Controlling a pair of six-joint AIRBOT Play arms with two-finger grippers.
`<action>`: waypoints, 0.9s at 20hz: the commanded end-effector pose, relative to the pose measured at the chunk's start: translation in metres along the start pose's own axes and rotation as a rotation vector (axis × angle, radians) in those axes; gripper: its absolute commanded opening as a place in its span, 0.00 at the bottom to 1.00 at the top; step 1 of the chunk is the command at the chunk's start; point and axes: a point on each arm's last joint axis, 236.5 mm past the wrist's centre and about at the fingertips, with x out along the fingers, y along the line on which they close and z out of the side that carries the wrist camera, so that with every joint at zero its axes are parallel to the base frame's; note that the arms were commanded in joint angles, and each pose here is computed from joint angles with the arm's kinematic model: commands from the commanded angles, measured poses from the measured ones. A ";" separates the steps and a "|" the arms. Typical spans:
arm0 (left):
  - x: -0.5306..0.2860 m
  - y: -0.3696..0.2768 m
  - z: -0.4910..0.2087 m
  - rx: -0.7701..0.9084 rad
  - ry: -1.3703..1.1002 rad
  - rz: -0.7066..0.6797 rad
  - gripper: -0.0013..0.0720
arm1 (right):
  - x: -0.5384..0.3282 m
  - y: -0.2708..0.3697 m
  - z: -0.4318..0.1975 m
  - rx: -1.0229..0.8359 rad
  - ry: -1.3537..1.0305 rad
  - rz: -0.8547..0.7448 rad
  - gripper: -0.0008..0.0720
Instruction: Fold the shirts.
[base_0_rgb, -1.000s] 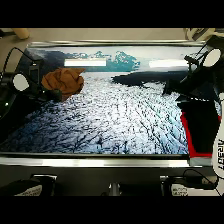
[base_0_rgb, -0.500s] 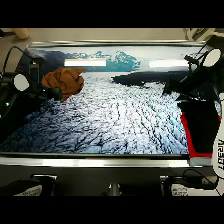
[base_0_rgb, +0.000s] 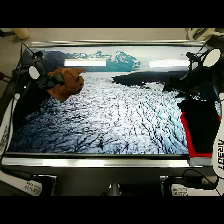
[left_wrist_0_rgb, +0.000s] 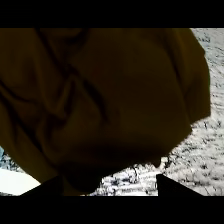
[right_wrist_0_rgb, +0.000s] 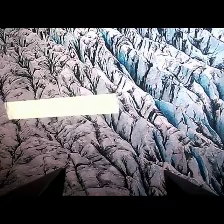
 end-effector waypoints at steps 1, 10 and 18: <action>0.065 0.017 0.026 -0.108 0.026 -0.015 0.95 | 0.000 0.001 0.002 -0.002 -0.008 0.003 0.92; 0.072 -0.018 0.060 -0.112 -0.095 -0.140 0.05 | -0.001 0.003 0.015 -0.019 -0.063 0.011 0.92; -0.340 -0.163 0.081 0.461 -0.653 -0.377 0.05 | -0.144 0.016 0.040 -0.176 -0.492 -0.046 0.92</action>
